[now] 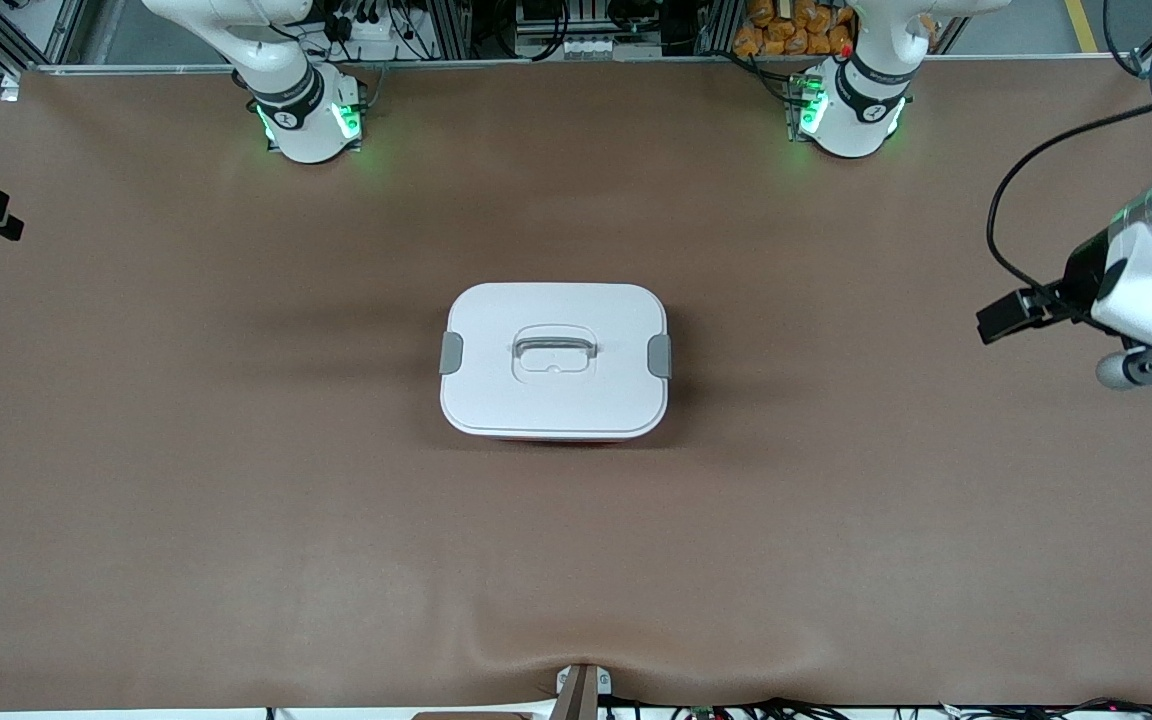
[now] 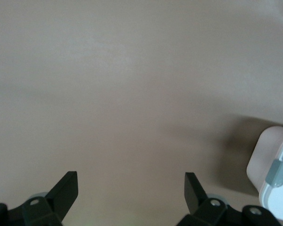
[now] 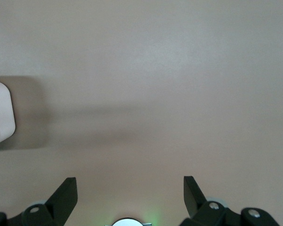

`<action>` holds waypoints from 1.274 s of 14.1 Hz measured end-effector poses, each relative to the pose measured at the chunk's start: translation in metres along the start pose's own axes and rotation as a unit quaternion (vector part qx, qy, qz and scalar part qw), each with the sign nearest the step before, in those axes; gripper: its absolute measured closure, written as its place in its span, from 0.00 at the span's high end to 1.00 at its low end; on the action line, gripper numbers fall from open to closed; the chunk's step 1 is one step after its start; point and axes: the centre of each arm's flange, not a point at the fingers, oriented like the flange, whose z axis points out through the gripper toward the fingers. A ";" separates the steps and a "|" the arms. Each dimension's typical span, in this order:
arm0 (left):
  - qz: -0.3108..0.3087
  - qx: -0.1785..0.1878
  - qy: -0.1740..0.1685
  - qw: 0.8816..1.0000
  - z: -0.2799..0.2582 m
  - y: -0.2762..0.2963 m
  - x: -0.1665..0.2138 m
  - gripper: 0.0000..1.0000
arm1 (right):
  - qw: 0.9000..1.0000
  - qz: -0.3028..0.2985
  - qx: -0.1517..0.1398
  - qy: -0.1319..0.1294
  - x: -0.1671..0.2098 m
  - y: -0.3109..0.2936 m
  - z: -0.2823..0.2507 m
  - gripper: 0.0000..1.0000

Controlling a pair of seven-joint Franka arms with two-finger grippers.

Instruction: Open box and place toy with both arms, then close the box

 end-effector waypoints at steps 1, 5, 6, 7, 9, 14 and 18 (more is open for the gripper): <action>0.006 -0.001 0.008 1.000 -0.003 0.000 -0.009 1.00 | 1.000 -0.002 0.008 0.001 0.000 -0.002 0.000 1.00; 0.039 -0.001 0.034 0.999 -0.010 -0.007 -0.048 1.00 | 1.000 -0.003 0.018 0.002 0.000 -0.004 -0.001 1.00; 0.043 -0.001 0.036 0.998 -0.014 -0.011 -0.053 1.00 | 1.000 -0.003 0.018 0.002 0.000 -0.004 -0.001 1.00; 0.046 -0.002 0.038 0.998 -0.018 -0.014 -0.054 1.00 | 1.000 -0.003 0.018 0.002 0.000 -0.004 -0.001 1.00; 0.046 -0.011 0.038 0.998 -0.021 -0.015 -0.055 1.00 | 1.000 -0.003 0.018 0.002 0.000 -0.004 -0.001 1.00; 0.053 -0.016 0.032 0.998 -0.021 -0.008 -0.058 1.00 | 1.000 -0.003 0.018 0.001 0.000 -0.004 0.000 1.00; 0.051 -0.014 0.028 0.998 -0.020 -0.010 -0.058 1.00 | 1.000 -0.003 0.018 0.001 0.000 -0.004 0.000 1.00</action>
